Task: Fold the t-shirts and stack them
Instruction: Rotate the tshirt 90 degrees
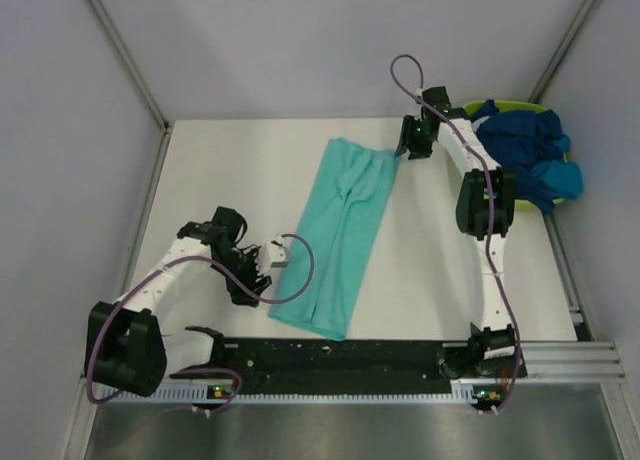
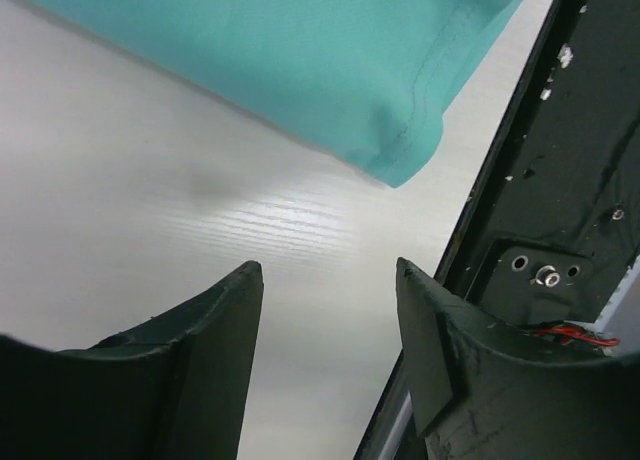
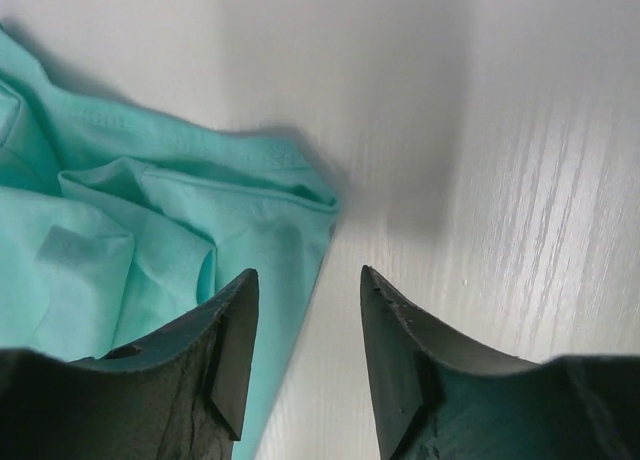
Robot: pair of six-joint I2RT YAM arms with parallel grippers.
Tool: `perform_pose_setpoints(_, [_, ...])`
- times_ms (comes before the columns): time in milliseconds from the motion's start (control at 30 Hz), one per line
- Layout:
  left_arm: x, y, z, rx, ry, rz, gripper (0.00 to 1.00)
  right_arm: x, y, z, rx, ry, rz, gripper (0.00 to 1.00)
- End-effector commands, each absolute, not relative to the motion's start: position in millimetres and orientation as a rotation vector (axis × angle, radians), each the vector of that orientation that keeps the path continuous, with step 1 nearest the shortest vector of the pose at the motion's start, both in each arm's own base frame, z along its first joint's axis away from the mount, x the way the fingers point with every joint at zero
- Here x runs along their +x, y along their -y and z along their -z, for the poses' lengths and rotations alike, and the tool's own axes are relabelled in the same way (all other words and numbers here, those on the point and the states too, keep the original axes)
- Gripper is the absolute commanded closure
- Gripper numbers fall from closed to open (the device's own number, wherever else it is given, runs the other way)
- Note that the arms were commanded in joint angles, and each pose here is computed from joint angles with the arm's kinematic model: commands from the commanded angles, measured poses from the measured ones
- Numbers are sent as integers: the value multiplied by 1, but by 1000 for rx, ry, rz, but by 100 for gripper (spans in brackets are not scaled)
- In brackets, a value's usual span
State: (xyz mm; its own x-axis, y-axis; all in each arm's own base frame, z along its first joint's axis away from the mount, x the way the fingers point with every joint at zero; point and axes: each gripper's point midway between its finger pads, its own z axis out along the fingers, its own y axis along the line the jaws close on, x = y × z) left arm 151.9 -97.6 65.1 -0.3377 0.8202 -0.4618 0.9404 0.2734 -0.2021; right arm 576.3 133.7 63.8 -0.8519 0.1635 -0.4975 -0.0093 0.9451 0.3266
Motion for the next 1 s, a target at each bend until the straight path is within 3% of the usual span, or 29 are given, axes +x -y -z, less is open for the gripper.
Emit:
perform_pose_setpoints(0, [165, 90, -61, 1629, -2296, 545, 38, 560, -135, -104, 121, -2515, -475, 53])
perform_pose_setpoints(167, [182, 120, -69, 1610, -2160, 629, 25, 558, -145, -64, 224, -2583, -548, 53])
perform_pose_setpoints(267, [183, 127, -56, 1637, -2165, 620, 23, 567, -157, -44, 276, -2597, -628, 55])
perform_pose_setpoints(300, [180, 125, -46, 1655, -2191, 619, 25, 570, -161, -41, 287, -2593, -656, 59])
perform_pose_setpoints(400, [164, 126, -25, 1746, -2240, 622, 33, 585, -170, -42, 310, -2553, -723, 87])
perform_pose_setpoints(467, [151, 133, -18, 1826, -2242, 627, 38, 596, -170, -46, 320, -2519, -731, 97])
perform_pose_setpoints(633, [116, 170, -18, 2059, -2051, 689, 39, 623, -167, -61, 351, -2415, -741, 100])
perform_pose_setpoints(800, [97, 188, -34, 2107, -1927, 767, 36, 625, -160, -108, 276, -2334, -711, 58])
perform_pose_setpoints(900, [92, 191, -46, 2097, -1858, 800, 34, 621, -152, -155, 241, -2250, -582, 50])
perform_pose_setpoints(967, [97, 186, -46, 2099, -1867, 743, 32, 613, -166, -187, 142, -2186, -523, 49])
